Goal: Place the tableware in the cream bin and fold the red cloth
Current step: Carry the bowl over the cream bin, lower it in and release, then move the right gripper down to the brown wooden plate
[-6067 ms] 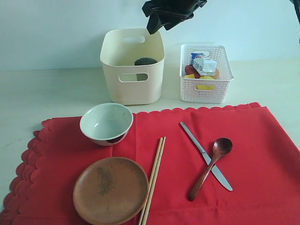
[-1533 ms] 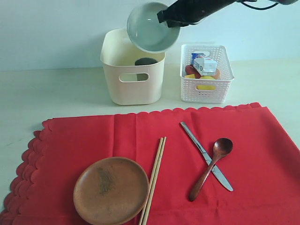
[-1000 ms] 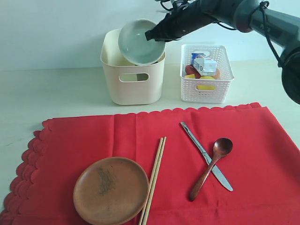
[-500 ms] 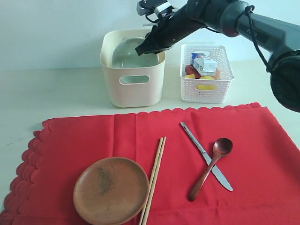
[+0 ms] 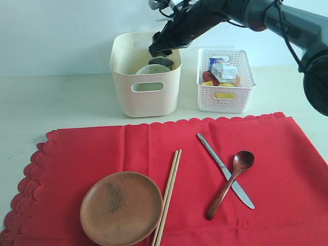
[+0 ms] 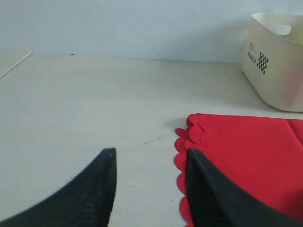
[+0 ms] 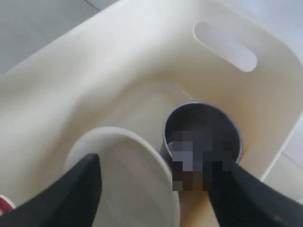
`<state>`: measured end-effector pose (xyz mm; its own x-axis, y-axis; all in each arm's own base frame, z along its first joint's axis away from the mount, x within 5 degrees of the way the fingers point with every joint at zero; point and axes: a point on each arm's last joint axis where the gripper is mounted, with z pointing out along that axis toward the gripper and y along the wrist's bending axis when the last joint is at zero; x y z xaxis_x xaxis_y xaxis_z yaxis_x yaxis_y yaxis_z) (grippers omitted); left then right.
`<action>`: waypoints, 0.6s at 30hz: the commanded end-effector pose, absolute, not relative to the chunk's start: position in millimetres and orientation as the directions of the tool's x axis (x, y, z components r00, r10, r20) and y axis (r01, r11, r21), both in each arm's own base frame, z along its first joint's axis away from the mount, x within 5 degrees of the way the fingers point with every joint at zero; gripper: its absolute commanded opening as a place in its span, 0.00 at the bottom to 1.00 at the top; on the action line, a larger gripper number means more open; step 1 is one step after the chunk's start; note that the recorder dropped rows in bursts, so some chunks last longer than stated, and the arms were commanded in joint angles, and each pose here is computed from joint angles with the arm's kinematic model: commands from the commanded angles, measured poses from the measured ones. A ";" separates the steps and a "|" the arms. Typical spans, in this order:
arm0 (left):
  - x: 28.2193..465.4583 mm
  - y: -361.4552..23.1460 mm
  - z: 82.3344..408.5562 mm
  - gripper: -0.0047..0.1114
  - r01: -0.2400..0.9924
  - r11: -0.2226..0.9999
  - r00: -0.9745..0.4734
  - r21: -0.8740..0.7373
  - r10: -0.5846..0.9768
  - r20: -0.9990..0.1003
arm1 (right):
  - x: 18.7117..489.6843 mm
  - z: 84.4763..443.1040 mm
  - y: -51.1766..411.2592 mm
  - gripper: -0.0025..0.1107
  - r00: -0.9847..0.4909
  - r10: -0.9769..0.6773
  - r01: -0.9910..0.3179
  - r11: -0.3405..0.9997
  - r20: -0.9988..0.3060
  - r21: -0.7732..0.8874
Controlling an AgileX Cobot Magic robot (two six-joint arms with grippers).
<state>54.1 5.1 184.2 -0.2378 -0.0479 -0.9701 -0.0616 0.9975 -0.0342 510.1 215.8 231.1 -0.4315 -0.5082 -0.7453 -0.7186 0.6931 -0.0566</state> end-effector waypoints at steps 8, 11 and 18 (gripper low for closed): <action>53.9 5.2 184.3 0.43 -0.064 0.997 -0.228 -0.039 -0.053 -0.972 | 473.2 313.6 206.7 0.57 -0.413 -0.521 -0.754 0.655 -0.747 -0.040; 53.9 5.2 184.3 0.43 -0.064 0.997 -0.228 -0.039 -0.053 -0.972 | 461.9 322.3 204.5 0.57 -0.432 -0.552 -0.778 0.629 -0.713 -0.016; 53.9 5.2 184.3 0.43 -0.064 0.997 -0.228 -0.039 -0.053 -0.972 | 445.2 328.9 200.6 0.57 -0.511 -0.578 -0.784 0.617 -0.637 0.069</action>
<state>54.1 5.1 184.2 -0.2378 -0.0479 -0.9701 -0.0616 0.9975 -0.0342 452.7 202.8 319.8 -0.4890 -0.5759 -0.6551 -0.7871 0.6151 0.0468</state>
